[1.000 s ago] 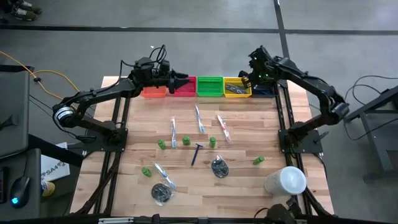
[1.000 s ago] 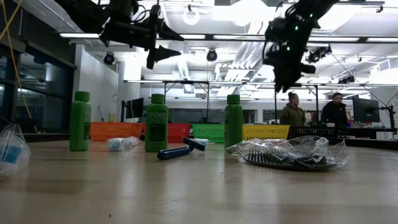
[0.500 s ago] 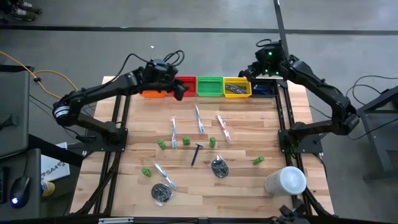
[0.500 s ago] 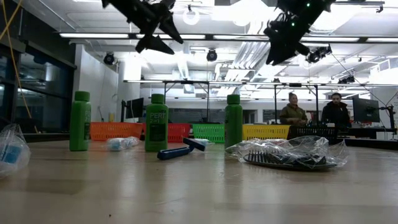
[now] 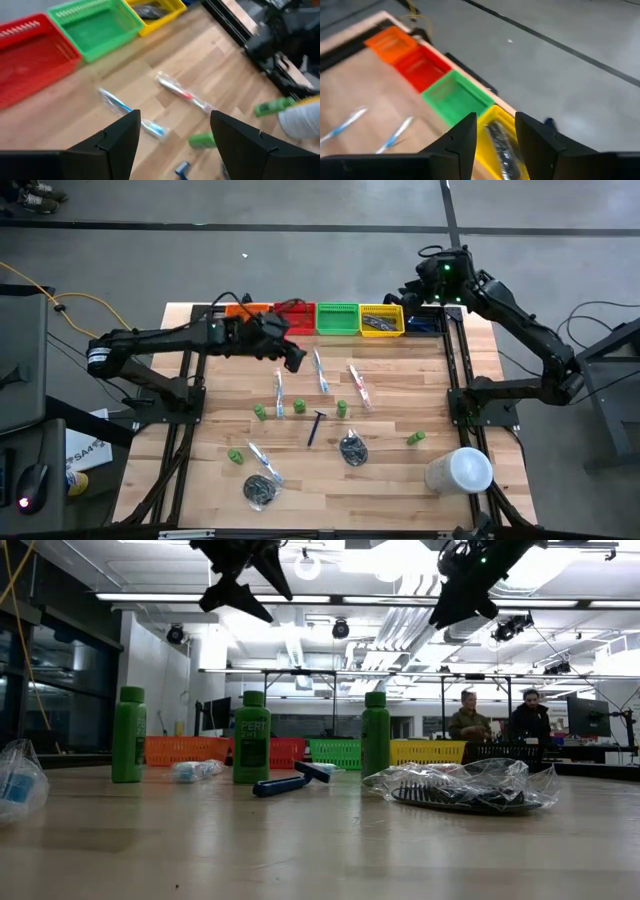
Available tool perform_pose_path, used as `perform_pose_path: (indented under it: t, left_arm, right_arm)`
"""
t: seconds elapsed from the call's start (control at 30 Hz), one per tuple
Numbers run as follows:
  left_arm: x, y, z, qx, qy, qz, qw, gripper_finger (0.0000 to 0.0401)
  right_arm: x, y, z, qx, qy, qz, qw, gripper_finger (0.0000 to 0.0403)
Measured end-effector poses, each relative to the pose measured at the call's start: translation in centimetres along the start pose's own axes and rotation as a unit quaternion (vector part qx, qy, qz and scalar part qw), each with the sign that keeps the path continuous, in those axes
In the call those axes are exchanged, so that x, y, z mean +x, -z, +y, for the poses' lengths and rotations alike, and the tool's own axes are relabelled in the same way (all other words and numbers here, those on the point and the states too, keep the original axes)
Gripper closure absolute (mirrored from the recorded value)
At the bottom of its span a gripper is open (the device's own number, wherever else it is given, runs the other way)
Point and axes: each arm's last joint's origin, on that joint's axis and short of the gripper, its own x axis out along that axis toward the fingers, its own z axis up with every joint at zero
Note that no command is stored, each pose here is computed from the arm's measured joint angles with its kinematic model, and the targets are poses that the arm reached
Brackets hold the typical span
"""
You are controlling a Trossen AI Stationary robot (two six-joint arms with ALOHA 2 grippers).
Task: Pick & Place Travel size toiletries
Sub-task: Put the blue razor into the black bin
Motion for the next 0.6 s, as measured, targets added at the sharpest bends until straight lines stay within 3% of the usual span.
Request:
perform_pose_path:
  t: [0.2, 0.6]
  left_arm:
    - [0.4, 1.5, -1.7, 0.014, 0.007, 0.012, 1.0, 0.016]
    - [3.0, 5.4, -4.5, -0.018, 0.003, 0.072, 0.997, 0.016]
  right_arm:
    - [-2.9, 0.2, 0.6, 0.026, -0.057, -0.02, 0.998, 0.0281]
    - [-6.6, 1.9, 1.9, 0.02, -0.094, 0.0, 0.995, 0.0283]
